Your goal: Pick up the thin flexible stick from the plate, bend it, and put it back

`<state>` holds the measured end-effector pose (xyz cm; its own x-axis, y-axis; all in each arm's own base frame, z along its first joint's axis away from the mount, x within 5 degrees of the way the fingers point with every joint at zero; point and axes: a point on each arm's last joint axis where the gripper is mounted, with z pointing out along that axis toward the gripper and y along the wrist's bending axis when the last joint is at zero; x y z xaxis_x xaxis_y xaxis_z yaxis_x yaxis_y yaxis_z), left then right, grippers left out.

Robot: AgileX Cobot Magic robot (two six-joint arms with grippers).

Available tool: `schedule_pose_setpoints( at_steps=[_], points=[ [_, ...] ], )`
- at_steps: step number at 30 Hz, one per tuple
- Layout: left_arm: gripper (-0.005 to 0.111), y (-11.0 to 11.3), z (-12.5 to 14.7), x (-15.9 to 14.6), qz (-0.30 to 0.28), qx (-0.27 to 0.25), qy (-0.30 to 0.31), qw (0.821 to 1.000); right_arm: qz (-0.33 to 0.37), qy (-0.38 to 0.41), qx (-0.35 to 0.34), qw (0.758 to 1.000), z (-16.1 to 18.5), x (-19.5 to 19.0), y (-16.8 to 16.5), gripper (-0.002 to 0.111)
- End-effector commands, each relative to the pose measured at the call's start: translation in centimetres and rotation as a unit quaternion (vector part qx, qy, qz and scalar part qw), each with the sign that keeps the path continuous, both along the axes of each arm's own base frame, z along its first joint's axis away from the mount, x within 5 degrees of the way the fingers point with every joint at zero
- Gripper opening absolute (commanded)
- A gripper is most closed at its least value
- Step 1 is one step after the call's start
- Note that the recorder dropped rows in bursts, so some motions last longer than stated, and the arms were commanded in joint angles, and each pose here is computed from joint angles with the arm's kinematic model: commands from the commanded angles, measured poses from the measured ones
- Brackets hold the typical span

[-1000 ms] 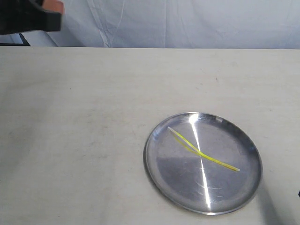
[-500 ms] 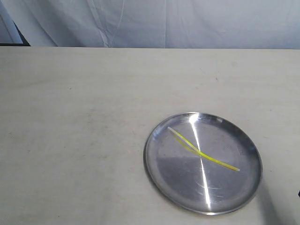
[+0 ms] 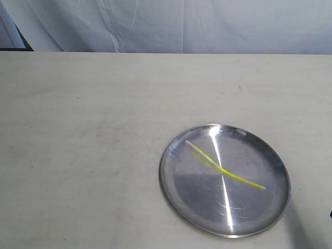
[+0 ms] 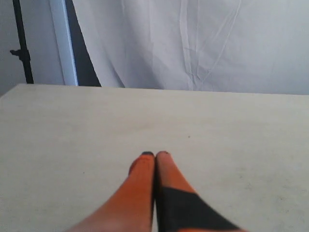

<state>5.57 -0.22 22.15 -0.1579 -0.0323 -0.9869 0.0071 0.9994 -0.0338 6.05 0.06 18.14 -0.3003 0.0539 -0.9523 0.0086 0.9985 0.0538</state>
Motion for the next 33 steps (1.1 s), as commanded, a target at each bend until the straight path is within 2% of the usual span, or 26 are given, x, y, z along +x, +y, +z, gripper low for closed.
schedule_pose_setpoints(
  at_steps=[1,5,11,33],
  points=[
    [0.0,0.0,-1.6,-0.2,0.004,-0.022,0.001,1.0,-0.002,-0.006,-0.002,1.0,0.0,0.0,0.0,0.0],
    [0.0,0.0,-3.4,-0.1,0.008,-0.043,0.021,0.999,-0.002,-0.006,-0.001,1.0,0.0,0.0,0.0,0.0],
    [0.0,0.1,-2.9,0.0,0.012,-0.053,-0.01,0.999,-0.002,-0.006,-0.001,1.0,0.0,0.0,0.0,0.0],
    [0.0,0.1,-2.8,0.0,0.012,-0.041,-0.012,0.999,-0.002,-0.006,-0.001,1.0,0.0,0.0,0.0,0.0]
  ],
)
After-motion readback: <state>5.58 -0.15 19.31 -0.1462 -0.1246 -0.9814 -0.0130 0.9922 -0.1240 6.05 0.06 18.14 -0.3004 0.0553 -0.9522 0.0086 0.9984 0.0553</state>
